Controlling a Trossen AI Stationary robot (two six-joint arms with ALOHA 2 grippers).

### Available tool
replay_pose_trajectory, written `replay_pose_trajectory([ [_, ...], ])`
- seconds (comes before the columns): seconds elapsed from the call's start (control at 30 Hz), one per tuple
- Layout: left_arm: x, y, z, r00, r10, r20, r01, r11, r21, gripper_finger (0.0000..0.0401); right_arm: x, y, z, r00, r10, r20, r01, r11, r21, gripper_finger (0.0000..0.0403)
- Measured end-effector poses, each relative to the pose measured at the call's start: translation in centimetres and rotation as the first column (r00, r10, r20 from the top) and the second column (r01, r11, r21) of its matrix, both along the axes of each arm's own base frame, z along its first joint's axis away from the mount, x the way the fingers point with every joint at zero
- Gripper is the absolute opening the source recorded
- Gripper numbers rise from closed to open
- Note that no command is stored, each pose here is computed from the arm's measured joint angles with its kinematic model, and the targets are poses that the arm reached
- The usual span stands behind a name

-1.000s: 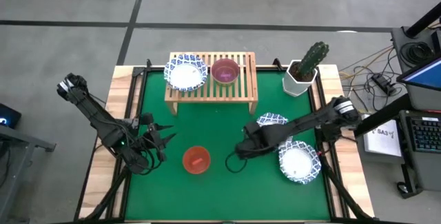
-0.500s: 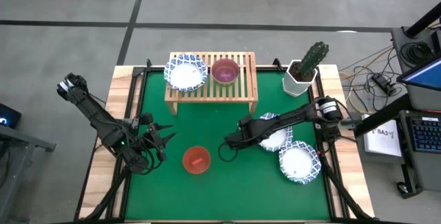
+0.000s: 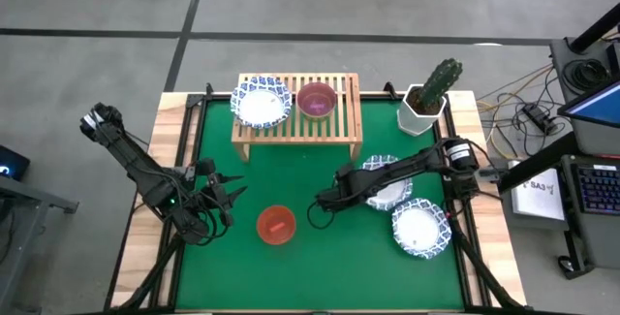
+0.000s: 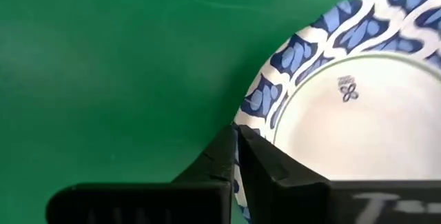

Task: Place and stack bowls onto a shelf
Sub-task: Stack the large blue patterned bowl on top of the large blue patterned bowl on the shelf, then stack the large blue patterned on top of the large blue patterned bowl on the shelf

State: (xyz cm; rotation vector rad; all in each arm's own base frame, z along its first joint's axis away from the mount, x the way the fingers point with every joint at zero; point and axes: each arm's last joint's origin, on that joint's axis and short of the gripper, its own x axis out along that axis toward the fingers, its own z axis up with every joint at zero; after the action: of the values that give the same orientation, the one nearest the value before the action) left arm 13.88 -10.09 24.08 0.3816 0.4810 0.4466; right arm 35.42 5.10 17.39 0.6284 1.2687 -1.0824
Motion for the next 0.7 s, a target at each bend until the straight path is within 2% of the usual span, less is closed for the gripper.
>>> replay_pose_trajectory([
  [0.17,0.0,0.0,0.0,1.000,0.000,0.000,0.000,1.000,0.000,0.0123,0.2,1.0,0.7,0.999,0.023,0.048,-0.024,0.999,0.026,0.0009],
  [0.4,0.0,0.0,0.0,1.000,0.000,-0.002,0.000,1.000,0.001,0.0123,1.1,3.1,3.5,0.984,0.103,0.148,-0.106,0.994,0.012,0.0009],
  [0.57,0.0,0.0,0.0,1.000,0.000,-0.001,0.000,1.000,0.001,0.0123,0.4,3.1,4.2,0.994,0.081,0.067,-0.082,0.996,0.019,0.0016],
  [0.7,0.0,0.0,0.0,1.000,0.000,-0.001,0.000,1.000,0.000,0.0123,-0.4,2.2,3.5,0.998,0.049,-0.026,-0.048,0.998,0.029,0.0059],
])
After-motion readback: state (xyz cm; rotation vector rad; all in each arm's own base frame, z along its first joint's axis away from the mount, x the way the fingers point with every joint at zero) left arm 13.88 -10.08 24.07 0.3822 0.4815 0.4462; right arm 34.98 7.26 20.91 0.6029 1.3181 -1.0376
